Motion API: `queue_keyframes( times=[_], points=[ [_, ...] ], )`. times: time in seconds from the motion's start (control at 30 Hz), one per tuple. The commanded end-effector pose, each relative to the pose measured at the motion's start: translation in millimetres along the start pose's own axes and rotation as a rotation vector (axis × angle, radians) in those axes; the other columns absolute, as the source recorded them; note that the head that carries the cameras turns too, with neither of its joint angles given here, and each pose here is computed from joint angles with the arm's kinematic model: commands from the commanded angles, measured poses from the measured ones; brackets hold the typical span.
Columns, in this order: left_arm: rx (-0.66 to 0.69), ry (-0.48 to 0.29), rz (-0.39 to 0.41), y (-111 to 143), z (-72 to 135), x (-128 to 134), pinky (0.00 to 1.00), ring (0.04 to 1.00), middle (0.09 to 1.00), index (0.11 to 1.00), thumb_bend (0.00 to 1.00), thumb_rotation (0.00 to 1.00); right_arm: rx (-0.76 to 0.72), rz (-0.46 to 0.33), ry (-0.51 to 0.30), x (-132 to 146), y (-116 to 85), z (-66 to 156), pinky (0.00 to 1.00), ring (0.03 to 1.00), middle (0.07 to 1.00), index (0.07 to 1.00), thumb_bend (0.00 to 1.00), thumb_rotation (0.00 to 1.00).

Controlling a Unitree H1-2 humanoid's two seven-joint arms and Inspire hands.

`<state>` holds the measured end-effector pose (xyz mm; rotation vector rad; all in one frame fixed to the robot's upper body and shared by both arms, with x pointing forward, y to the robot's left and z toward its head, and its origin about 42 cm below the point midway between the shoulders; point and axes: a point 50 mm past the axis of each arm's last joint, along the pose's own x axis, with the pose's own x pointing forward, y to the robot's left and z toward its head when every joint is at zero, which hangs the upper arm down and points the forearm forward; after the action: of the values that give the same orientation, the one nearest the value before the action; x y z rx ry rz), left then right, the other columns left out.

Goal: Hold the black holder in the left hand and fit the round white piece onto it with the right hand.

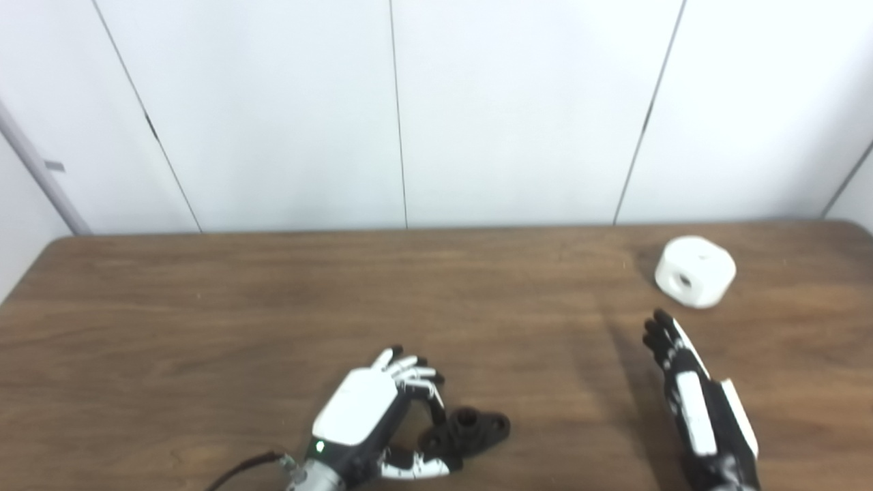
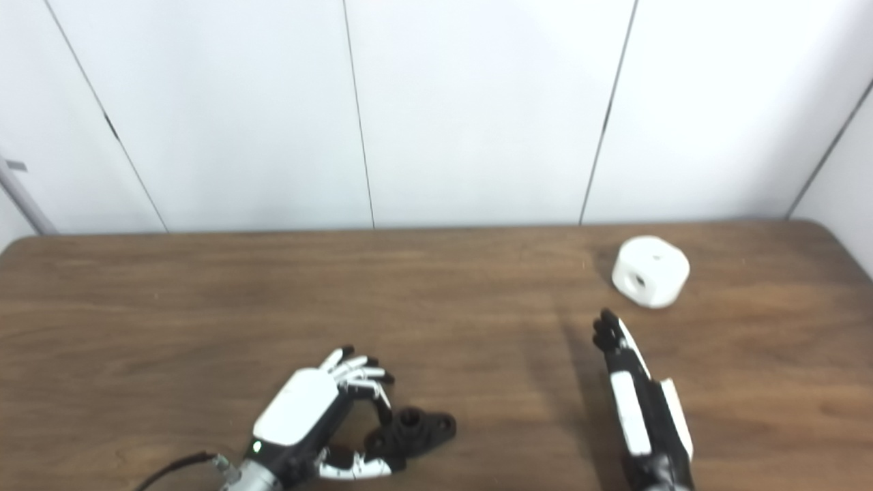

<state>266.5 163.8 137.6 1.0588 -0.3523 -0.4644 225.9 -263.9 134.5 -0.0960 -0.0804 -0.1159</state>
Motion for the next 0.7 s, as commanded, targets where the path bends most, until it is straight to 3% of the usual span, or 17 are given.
queue_keyframes(
  times=[0.0, 0.3, 0.37, 0.47, 0.53, 0.6, 0.67],
  points=[
    [0.015, -0.03, -0.031, -3.9, 4.5, -3.1, 0.98, 0.885, 0.787, 0.484, 0.52, 0.05, 0.002, -0.019, -0.079, 6.4, -2.5, 20.3, 1.0, 0.955, 0.943, 0.932, 0.51, 0.94],
    [-0.001, -0.012, -0.043, -7.7, 3.9, -6.7, 0.98, 0.882, 0.787, 0.485, 0.52, 0.05, -0.059, -0.083, -0.129, 23.1, -22.9, 42.0, 0.99, 0.953, 0.944, 0.905, 0.58, 0.6],
    [-0.002, -0.008, -0.045, -7.4, 2.3, -7.8, 0.98, 0.884, 0.788, 0.485, 0.52, 0.05, -0.151, -0.128, -0.137, 28.8, -28.5, 47.9, 0.91, 0.929, 0.919, 0.878, 0.61, 0.57],
    [-0.001, -0.003, -0.045, -6.1, -0.3, -10.3, 0.99, 0.883, 0.788, 0.485, 0.52, 0.05, -0.243, -0.177, -0.15, 36.8, -34.5, 57.4, 0.89, 0.916, 0.902, 0.852, 0.61, 0.51],
    [0.002, 0.002, -0.049, -4.5, -2.5, -12.1, 0.99, 0.881, 0.788, 0.485, 0.52, 0.05, -0.275, -0.211, -0.141, 43.4, -39.1, 64.6, 0.88, 0.905, 0.896, 0.847, 0.61, 0.49],
    [0.0, 0.011, -0.055, -2.7, -4.1, -13.7, 0.99, 0.883, 0.789, 0.485, 0.52, 0.05, -0.282, -0.236, -0.138, 49.2, -42.2, 70.7, 0.78, 0.848, 0.861, 0.836, 0.63, 0.47],
    [-0.003, 0.016, -0.056, -0.5, -5.5, -15.4, 0.98, 0.88, 0.788, 0.485, 0.52, 0.05, -0.294, -0.256, -0.152, 55.9, -45.1, 76.3, 0.8, 0.844, 0.858, 0.824, 0.62, 0.43]
  ],
)
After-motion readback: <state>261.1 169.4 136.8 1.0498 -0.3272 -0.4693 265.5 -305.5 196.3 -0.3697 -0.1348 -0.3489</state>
